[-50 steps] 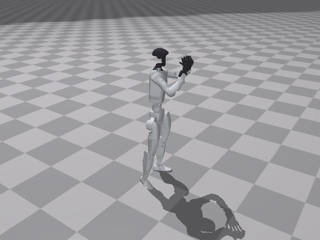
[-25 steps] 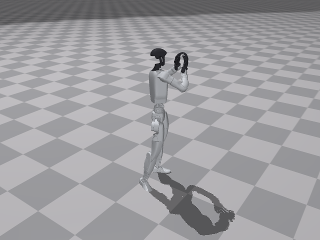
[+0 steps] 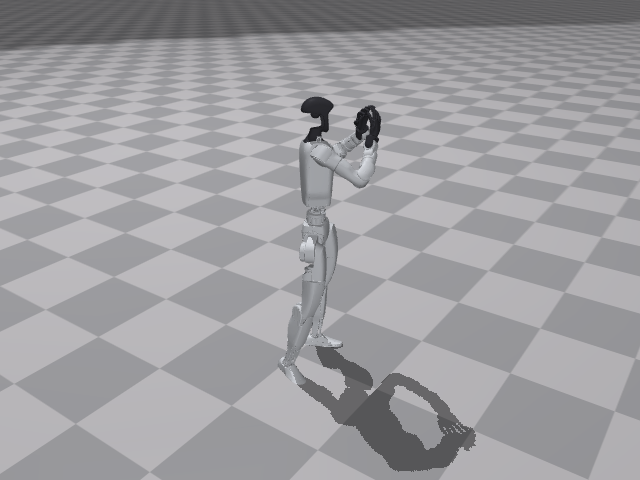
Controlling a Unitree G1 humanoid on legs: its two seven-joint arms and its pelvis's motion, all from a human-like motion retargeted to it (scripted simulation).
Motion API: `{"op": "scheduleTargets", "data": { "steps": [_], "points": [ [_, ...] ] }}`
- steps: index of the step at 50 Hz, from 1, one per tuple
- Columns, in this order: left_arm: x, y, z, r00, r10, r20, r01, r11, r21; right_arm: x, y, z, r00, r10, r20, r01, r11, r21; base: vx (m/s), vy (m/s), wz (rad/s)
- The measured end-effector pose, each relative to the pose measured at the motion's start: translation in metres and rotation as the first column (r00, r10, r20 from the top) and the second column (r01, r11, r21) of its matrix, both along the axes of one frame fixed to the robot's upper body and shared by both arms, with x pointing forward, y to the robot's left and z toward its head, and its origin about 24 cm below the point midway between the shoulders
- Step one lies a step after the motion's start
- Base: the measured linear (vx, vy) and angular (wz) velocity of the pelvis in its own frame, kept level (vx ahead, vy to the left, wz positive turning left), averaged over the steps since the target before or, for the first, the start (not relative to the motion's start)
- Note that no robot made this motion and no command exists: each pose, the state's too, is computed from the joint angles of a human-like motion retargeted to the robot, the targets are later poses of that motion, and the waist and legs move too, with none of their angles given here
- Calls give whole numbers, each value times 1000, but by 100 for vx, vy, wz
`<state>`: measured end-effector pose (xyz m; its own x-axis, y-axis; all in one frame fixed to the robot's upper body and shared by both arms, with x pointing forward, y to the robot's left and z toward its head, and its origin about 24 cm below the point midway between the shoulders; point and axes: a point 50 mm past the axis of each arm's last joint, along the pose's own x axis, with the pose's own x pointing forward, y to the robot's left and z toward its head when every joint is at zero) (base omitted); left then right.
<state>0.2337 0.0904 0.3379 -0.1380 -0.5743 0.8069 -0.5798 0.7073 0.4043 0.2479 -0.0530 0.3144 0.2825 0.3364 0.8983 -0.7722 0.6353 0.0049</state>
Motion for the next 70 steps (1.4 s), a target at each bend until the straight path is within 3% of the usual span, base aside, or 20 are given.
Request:
{"op": "scheduleTargets", "data": {
  "steps": [6,14,19,22,27,29,32,35,41,46,54,59,63,67,70],
  "points": [
    [22,-4,-4,995,96,-27,-94,993,72,-29,22,10,989,96,110,-93,995,-35,0,0,0],
    [4,9,7,996,61,60,-59,997,-42,5,6,10,996,-88,0,88,996,-9,0,0,0],
    [31,6,2,991,133,-25,-133,991,-1,-30,37,22,990,66,126,-60,997,-54,0,0,0],
    [22,4,4,996,84,-23,-83,997,1,-22,33,23,990,33,140,-22,996,-83,1,-2,19],
    [2,9,9,997,53,56,-52,999,-14,11,5,12,993,-115,10,115,992,-58,1,-2,16],
    [3,4,11,997,57,55,-58,998,13,9,10,11,996,-92,0,92,994,-65,0,0,0],
    [11,-10,12,998,51,39,-53,996,70,-21,31,15,994,67,84,-59,994,-94,0,0,0],
    [9,-16,15,997,31,70,-38,995,93,-25,26,20,990,37,136,-27,997,-74,-1,-1,-7],
    [-1,-12,13,998,5,65,-12,995,98,-6,-11,15,992,-108,58,108,994,4,-2,-2,-45],
    [7,-31,8,997,-26,78,21,998,67,-37,6,13,994,36,103,-39,999,31,-3,-2,-80],
    [-13,-34,3,991,-109,82,99,989,113,-20,-44,4,982,-176,73,172,983,60,-2,-2,-111],
    [6,-65,2,981,-189,-29,188,982,-32,-35,-21,5,983,-151,102,144,987,69,-1,-2,-126],
    [0,-63,0,973,-215,-80,219,975,47,-21,-37,4,973,-200,112,206,978,-40,1,-2,-123],
    [-9,-57,1,977,-213,-1,213,975,56,-19,-53,7,949,-287,127,290,957,-2,2,-6,-119],
    [-11,-75,8,968,-250,11,249,967,55,-28,-32,10,965,-210,159,219,975,-42,3,-7,-108]
  ]
}}
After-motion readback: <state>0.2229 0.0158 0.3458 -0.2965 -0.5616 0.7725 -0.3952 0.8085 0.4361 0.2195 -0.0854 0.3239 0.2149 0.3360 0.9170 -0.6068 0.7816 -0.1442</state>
